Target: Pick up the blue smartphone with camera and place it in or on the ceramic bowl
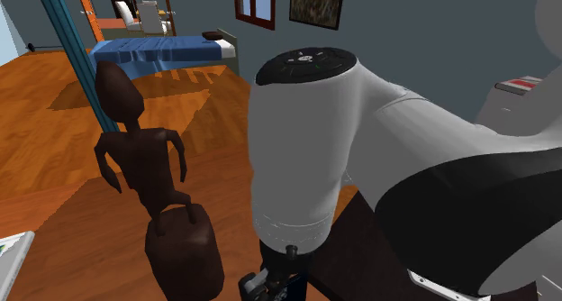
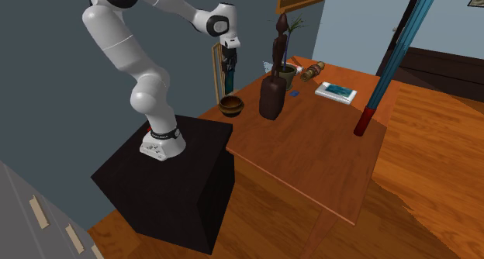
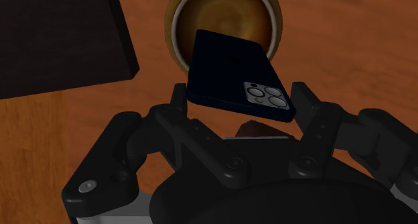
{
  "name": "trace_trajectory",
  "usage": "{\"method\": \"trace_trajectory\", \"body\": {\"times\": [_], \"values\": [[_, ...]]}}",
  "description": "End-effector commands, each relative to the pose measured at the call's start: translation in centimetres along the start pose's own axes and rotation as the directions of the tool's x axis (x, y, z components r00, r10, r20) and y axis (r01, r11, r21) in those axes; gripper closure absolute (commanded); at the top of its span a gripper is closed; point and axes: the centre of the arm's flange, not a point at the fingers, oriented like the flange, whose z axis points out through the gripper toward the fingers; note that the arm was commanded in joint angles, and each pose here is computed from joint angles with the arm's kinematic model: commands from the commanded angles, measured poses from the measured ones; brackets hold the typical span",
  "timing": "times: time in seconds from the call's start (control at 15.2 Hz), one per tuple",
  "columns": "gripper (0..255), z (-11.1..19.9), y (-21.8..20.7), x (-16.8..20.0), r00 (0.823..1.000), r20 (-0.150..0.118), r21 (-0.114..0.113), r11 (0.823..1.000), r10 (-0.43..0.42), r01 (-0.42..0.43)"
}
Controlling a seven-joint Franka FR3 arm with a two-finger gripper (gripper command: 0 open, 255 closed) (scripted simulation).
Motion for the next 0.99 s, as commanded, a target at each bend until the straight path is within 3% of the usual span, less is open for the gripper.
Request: {"method": "trace_trajectory", "body": {"times": [0.0,0.46,0.92], "values": [[255,1.1,0.0,0.0,1.000,0.000,0.000,1.000,0.000,0.000],[255,4.8,-0.1,-0.1,1.000,0.000,0.000,1.000,0.000,0.000],[255,5.1,-0.1,-0.1,1.000,0.000,0.000,1.000,0.000,0.000]]}}
